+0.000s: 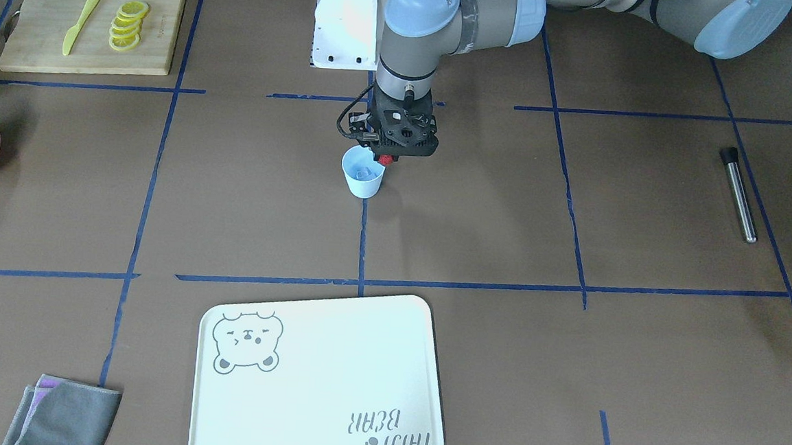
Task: Mash ice and strawberries in cup
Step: 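Carry the strawberry with the left gripper over the blue cup, then open the left gripper to drop the strawberry into the cup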
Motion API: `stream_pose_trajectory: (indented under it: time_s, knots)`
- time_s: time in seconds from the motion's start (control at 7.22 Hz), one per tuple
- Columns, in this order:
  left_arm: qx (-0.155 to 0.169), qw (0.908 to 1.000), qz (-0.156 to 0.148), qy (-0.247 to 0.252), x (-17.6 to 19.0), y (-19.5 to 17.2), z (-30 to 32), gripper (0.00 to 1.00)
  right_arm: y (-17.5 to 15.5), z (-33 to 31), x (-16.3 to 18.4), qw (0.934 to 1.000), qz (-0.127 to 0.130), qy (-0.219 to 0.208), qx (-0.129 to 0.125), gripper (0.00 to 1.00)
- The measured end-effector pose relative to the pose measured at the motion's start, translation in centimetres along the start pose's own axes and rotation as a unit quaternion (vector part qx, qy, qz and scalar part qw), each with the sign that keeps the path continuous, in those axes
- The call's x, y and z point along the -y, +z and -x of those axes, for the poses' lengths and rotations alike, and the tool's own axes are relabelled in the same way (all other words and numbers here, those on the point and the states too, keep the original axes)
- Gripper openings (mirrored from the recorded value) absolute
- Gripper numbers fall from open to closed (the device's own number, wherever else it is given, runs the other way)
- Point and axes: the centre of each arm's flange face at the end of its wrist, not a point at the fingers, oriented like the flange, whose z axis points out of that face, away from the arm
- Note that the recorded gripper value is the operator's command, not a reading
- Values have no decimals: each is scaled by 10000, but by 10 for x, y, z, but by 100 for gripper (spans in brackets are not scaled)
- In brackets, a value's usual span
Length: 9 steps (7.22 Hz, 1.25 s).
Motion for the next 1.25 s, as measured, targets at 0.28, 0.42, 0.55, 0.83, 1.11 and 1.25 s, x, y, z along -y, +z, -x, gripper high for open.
stream_pose_trajectory:
  time_s: [0.28, 0.42, 0.55, 0.83, 1.11, 1.25]
  knots:
    - [-10, 10000, 23, -95, -2, 2, -15, 24, 1, -1, -1, 10000, 10, 2, 3, 99]
    - [16, 9998, 29, -205, 2, 4, -26, 33, 1, -1, -1, 10000, 14, 2, 4, 99]
    - [29, 9996, 34, -274, 4, 5, -33, 72, 2, -1, -2, 10000, 18, 1, 5, 99]
    - [36, 9995, 31, -311, 5, 5, -35, 100, 2, -1, -2, 10000, 22, -1, 6, 99]
    - [24, 9995, 26, -300, 4, 4, -35, 100, 2, -1, -2, 10000, 23, -1, 7, 99]
    - [27, 9996, 27, -293, 4, 4, -34, 100, 2, -2, -2, 10000, 24, -1, 5, 99]
